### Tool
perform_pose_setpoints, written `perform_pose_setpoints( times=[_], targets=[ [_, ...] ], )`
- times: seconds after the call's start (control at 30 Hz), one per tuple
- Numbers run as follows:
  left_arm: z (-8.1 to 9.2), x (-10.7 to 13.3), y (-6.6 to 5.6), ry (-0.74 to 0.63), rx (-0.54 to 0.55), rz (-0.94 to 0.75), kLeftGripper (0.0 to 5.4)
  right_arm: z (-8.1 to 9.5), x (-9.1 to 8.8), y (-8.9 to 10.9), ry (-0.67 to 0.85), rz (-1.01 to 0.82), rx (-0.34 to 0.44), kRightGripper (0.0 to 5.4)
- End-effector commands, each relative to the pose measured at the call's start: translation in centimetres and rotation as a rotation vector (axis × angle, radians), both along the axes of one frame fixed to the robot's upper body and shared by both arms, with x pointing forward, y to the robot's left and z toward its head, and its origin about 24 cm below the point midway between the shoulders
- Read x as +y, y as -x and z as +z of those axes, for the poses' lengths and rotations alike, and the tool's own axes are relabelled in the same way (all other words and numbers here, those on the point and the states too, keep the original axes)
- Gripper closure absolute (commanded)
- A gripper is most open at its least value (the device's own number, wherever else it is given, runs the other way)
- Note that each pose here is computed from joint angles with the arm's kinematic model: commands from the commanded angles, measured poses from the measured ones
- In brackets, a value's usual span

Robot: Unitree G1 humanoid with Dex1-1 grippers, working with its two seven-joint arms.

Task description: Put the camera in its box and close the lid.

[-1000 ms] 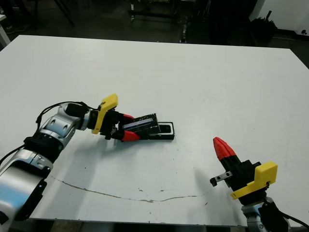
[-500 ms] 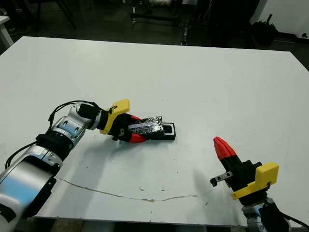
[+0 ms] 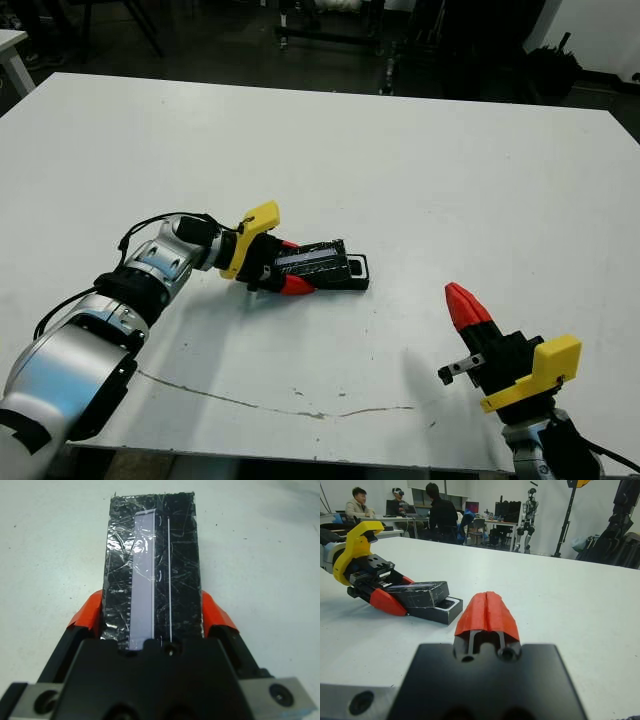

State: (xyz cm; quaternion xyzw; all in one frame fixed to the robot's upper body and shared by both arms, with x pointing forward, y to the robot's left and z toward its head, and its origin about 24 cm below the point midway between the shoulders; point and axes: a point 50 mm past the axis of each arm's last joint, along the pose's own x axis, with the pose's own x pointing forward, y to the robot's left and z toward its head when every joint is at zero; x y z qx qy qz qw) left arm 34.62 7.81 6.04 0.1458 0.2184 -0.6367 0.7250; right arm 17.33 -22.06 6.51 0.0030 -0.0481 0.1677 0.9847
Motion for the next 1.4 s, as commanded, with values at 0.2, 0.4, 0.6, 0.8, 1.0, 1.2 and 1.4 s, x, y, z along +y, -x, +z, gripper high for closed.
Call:
perform_pose_setpoints(
  times=[0.2, 0.4, 0.6, 0.8, 1.0, 1.2, 1.4],
  targets=[
    [-2.1, -7.5, 3.1, 0.013, 0.121, -0.16, 2.24, 0.1, -0.6, 0.0, 0.002, 0.004, -0.006, 5.4],
    [-2.1, -8.8, 3.6, -0.024, 0.093, -0.207, 2.24, 0.3, -1.0, 0.2, 0.008, 0.006, -0.011, 5.4],
    [-2.0, -9.8, 4.0, -0.047, 0.1, -0.257, 2.24, 0.4, -1.3, 0.3, 0.015, 0.008, -0.022, 5.4],
    [-2.3, -10.5, 4.6, -0.076, 0.073, -0.319, 2.25, 0.7, -1.6, 0.8, 0.007, -0.004, -0.03, 5.4],
    [-2.9, -10.9, 5.1, -0.098, 0.094, -0.323, 2.25, 1.2, -2.0, 1.4, 0.022, -0.017, -0.047, 5.4],
    [-4.3, -10.5, 5.4, -0.159, 0.094, -0.25, 1.87, 1.4, -2.0, 1.8, 0.03, -0.015, -0.051, 5.4],
    [-5.0, -9.6, 5.2, -0.153, 0.024, -0.223, 1.25, 1.4, -1.9, 1.9, 0.027, -0.011, -0.051, 5.4]
  ],
)
